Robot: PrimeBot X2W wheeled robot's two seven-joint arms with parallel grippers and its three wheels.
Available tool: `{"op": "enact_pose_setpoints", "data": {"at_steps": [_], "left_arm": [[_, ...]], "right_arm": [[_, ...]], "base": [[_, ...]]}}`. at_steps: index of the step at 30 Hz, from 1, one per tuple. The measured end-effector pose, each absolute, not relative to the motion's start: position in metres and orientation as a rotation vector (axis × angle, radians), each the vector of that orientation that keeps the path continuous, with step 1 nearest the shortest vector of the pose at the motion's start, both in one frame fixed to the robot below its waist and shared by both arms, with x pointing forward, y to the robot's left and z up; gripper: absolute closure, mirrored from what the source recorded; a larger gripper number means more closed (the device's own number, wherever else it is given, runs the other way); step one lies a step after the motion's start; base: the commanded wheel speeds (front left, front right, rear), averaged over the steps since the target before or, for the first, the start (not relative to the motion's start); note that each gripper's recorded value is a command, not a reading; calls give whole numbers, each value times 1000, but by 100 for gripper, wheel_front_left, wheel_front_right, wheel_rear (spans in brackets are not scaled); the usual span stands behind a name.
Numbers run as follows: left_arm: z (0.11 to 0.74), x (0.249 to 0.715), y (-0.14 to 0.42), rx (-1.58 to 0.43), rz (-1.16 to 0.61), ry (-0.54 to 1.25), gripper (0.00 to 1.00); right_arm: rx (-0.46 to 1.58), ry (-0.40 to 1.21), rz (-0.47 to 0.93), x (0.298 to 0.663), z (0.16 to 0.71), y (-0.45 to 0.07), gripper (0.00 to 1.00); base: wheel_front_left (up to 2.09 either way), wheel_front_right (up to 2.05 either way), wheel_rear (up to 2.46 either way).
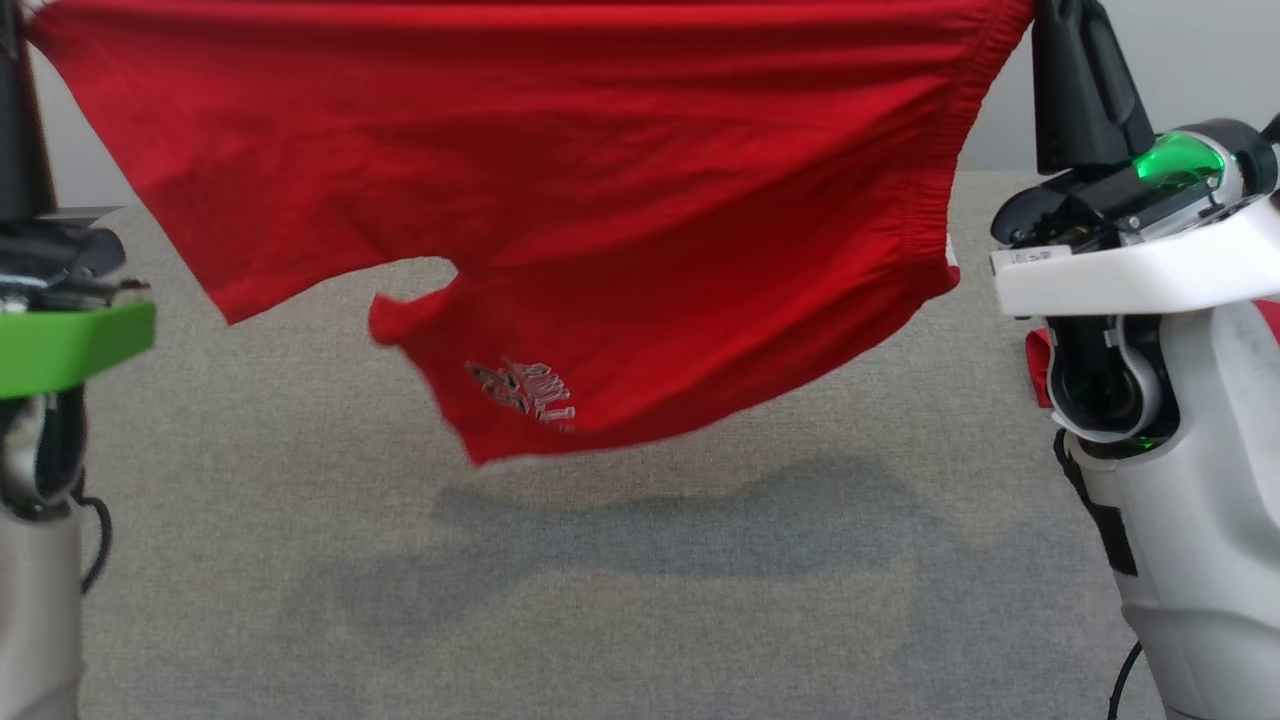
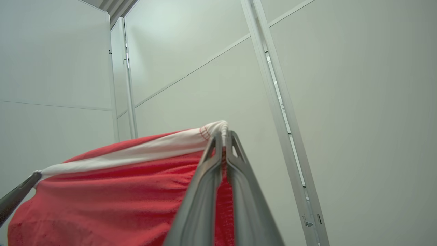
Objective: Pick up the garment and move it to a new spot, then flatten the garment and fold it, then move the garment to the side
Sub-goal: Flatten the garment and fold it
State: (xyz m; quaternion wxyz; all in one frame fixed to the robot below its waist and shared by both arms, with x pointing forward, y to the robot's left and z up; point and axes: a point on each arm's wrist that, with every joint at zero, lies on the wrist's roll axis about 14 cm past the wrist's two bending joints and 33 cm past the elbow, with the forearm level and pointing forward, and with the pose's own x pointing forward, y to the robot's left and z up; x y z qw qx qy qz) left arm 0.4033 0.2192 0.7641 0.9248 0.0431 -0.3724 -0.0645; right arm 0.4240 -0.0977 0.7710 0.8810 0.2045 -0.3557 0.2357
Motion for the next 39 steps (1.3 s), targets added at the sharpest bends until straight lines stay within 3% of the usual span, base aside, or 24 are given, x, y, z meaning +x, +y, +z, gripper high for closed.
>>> {"op": "enact_pose_setpoints", "data": {"at_steps": [6,14,21,24,28,31,39], "left_arm": [[785,422,221,117,-156,-732,100],[708,511,190,91,-236,-445,100],[734,578,183,157,-215,-585,100],[717,595,181,147,-213,-563,100],[659,587,186,55,-194,-432,100],[579,552,186,-47,-170,-239,100],[456,448,190,-218,-45,85,100]], "right_arm": [[405,-690,498,436,776,-105,100],[299,-396,470,517,704,-97,100],[176,-532,403,594,720,-109,100],[146,-464,397,616,681,-106,100],[155,-263,412,608,603,-96,100],[134,-56,457,573,528,-88,100],[220,159,466,486,458,-86,100]], "base": [[0,0,0],[0,0,0],[0,0,0],[0,0,0],[0,0,0],[0,0,0],[0,0,0]]}}
